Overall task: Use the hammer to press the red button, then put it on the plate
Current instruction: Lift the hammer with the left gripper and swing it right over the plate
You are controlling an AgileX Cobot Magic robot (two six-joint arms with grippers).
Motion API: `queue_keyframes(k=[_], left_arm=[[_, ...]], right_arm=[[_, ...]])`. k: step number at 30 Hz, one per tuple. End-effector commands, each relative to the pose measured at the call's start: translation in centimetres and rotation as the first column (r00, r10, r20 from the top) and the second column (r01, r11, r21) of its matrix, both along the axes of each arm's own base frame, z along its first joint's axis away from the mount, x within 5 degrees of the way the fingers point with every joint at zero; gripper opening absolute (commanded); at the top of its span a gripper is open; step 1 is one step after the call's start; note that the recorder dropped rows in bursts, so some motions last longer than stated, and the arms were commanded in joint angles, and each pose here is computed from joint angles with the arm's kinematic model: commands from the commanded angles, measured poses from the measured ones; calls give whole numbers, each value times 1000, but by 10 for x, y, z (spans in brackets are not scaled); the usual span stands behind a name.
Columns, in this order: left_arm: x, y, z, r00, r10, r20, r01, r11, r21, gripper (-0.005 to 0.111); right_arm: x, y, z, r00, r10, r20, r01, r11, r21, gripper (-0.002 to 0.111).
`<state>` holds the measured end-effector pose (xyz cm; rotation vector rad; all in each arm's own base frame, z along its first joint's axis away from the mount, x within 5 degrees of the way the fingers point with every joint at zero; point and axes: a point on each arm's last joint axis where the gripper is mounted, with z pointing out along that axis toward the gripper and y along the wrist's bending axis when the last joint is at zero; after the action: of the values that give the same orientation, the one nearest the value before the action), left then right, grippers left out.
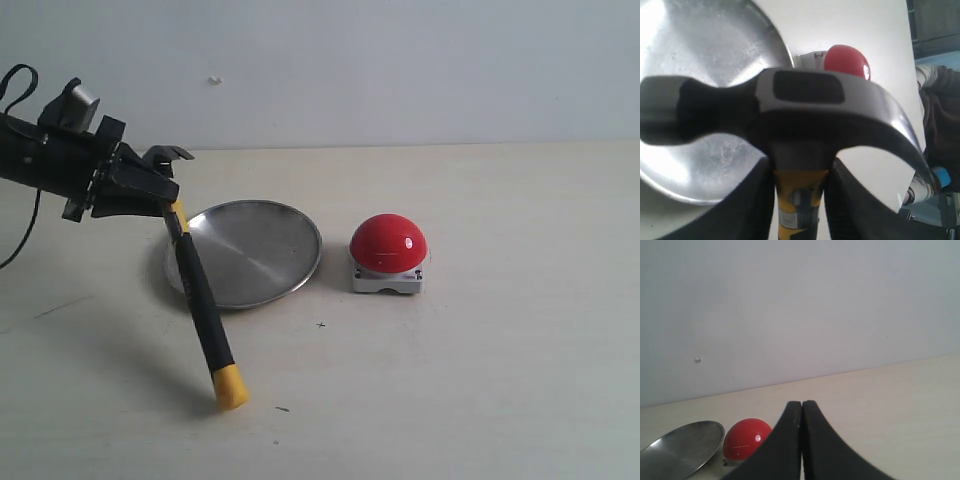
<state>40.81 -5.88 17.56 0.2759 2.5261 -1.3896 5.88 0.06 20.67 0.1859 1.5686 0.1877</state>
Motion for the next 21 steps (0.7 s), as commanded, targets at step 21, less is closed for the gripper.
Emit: queue_keyframes(k=[21], left_arm=[[-10,-19,2,997,52,61,-39,979,-201,0]], right_arm=[[0,0,-1,1000,-7,4,7,1000,-8,0]])
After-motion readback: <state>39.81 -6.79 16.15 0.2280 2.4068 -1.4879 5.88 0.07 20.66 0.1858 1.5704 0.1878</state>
